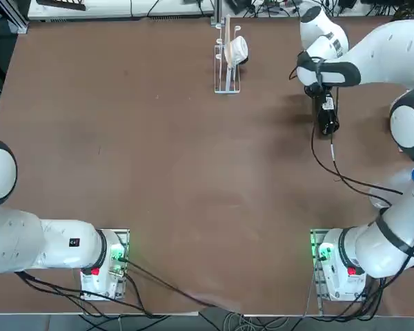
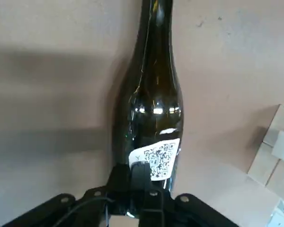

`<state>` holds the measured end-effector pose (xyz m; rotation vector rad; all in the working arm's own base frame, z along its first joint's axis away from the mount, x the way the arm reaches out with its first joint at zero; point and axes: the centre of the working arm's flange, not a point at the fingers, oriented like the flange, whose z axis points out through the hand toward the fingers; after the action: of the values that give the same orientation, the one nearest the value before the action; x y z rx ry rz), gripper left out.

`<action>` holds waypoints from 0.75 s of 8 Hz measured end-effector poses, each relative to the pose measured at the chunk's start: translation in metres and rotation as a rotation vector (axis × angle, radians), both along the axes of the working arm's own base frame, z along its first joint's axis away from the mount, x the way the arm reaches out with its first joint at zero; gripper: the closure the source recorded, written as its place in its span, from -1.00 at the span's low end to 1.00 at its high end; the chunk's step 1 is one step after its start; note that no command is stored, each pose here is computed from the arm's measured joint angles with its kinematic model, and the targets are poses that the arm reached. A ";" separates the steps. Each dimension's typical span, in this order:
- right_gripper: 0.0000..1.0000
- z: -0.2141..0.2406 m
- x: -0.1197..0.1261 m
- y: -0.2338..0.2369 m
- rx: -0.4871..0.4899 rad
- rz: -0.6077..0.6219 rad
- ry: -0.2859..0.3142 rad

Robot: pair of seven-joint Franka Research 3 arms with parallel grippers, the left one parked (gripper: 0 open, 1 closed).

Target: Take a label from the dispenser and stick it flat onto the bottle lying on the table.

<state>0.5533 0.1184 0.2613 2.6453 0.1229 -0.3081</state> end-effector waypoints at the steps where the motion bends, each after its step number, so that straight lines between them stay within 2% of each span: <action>1: 0.97 0.000 0.002 0.001 0.004 -0.004 -0.002; 6: 0.97 -0.014 0.006 0.000 -0.003 -0.014 0.011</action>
<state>0.5593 0.1184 0.2477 2.6433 0.1072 -0.3269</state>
